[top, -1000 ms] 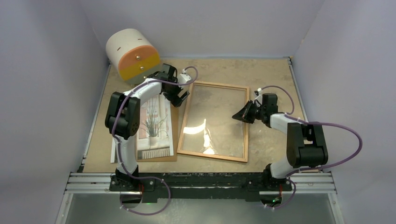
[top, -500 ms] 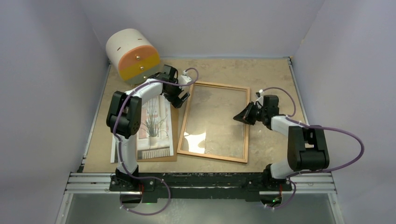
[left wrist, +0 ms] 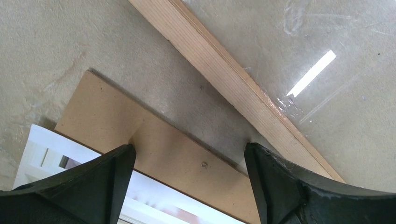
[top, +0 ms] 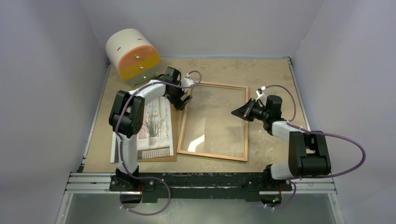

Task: Put the photo into the frame
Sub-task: Adjust the photo frame item on the photo frame.

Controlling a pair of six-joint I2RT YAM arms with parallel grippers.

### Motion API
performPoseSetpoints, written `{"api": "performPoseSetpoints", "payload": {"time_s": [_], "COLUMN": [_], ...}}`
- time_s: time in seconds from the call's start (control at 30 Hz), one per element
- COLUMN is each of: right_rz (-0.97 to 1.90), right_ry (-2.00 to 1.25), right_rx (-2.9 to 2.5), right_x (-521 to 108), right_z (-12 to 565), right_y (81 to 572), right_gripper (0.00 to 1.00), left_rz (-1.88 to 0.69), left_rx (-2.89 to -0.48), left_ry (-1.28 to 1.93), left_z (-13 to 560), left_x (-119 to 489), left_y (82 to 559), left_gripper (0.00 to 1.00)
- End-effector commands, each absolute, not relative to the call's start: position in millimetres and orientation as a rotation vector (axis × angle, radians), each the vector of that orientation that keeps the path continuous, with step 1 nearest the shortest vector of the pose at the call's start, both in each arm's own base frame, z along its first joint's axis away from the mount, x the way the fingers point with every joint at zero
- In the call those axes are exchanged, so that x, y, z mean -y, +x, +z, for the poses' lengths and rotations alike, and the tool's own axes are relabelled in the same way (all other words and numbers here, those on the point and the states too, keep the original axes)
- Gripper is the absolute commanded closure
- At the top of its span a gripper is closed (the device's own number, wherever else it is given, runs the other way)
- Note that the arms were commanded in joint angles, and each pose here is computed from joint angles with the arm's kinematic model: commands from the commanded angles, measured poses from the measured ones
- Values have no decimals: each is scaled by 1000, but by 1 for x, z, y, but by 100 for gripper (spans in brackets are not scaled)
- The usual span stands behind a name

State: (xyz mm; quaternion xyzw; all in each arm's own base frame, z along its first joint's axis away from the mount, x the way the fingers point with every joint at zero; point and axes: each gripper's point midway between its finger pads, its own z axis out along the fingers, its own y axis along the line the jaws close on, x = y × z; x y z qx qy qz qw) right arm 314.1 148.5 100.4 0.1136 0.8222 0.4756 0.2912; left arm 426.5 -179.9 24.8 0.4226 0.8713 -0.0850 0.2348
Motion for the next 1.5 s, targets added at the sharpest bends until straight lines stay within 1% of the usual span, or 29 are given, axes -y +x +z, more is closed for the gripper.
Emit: {"api": "performPoseSetpoints", "payload": {"time_s": [0.0, 0.4, 0.63, 0.93, 1.2, 1.47], "right_rz": [1333, 1401, 1420, 1494, 1479, 1502], "right_ry": [261, 204, 311, 408, 407, 356], "right_rx": [-2119, -2038, -2059, -1970, -1969, -1971], "right_x": [-154, -160, -159, -159, -159, -173], "right_z": [114, 129, 124, 142, 148, 157], "right_y": [319, 315, 322, 326, 324, 327], "right_gripper": [100, 100, 100, 100, 100, 100], "left_rz": [-259, -261, -268, -278, -302, -310], "left_rx": [-2385, -2397, -2392, -2395, -2387, -2387], "left_ry": [1164, 1188, 1196, 1211, 1218, 1216], "left_z": [20, 9, 10, 5, 7, 7], "left_x": [184, 183, 184, 184, 187, 188], "left_y": [426, 422, 421, 414, 413, 412], "left_gripper": [8, 10, 11, 13, 16, 18]}}
